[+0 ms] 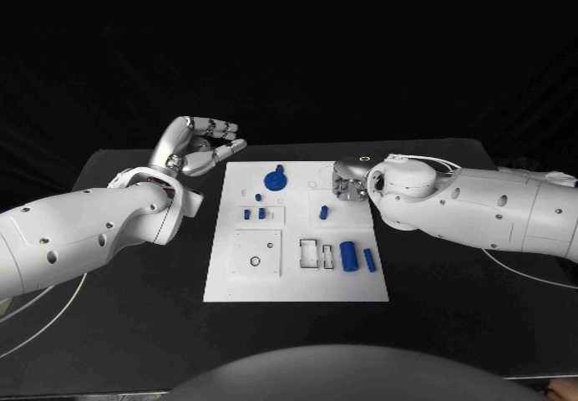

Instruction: Assemble the parts on the task board

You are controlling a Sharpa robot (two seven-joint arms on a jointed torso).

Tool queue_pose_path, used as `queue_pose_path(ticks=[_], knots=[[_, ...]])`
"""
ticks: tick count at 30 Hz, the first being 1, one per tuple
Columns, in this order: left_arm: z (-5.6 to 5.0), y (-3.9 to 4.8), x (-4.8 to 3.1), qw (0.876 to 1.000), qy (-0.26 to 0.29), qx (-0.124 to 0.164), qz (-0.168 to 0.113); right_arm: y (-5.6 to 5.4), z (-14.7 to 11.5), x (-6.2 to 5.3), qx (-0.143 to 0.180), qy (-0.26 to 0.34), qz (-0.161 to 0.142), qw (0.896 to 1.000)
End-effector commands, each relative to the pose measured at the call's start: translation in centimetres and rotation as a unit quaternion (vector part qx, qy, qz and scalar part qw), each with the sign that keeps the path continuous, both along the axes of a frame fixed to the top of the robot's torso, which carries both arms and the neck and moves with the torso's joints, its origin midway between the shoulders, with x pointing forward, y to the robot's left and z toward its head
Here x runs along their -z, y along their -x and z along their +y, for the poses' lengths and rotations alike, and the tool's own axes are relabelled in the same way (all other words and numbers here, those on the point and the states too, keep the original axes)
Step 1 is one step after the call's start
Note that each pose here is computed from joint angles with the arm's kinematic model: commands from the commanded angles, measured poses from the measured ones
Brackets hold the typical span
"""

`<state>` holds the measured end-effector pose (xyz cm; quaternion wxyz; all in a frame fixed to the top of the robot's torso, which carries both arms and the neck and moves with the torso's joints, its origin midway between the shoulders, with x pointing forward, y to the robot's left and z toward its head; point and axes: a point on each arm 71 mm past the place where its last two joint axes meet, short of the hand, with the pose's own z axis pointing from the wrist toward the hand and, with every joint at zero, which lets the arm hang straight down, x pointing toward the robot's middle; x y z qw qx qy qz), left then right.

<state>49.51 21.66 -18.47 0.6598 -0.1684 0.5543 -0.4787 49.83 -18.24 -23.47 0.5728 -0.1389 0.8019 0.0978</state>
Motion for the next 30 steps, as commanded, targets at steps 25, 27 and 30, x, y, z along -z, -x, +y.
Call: queue_pose_path(ticks=[25,27,30], knots=[[-0.1,-0.07,0.0,1.0,-0.002,0.008,0.0,1.2,-1.0,-2.5,-0.008,-0.075,-0.053,0.996],[-0.1,-0.09,0.0,1.0,-0.003,0.007,0.0,1.3,-1.0,-2.8,-0.008,-0.077,-0.055,0.995],[0.0,-0.11,0.01,1.0,-0.003,0.006,0.0,1.3,-1.0,-3.3,-0.009,-0.08,-0.057,0.995]])
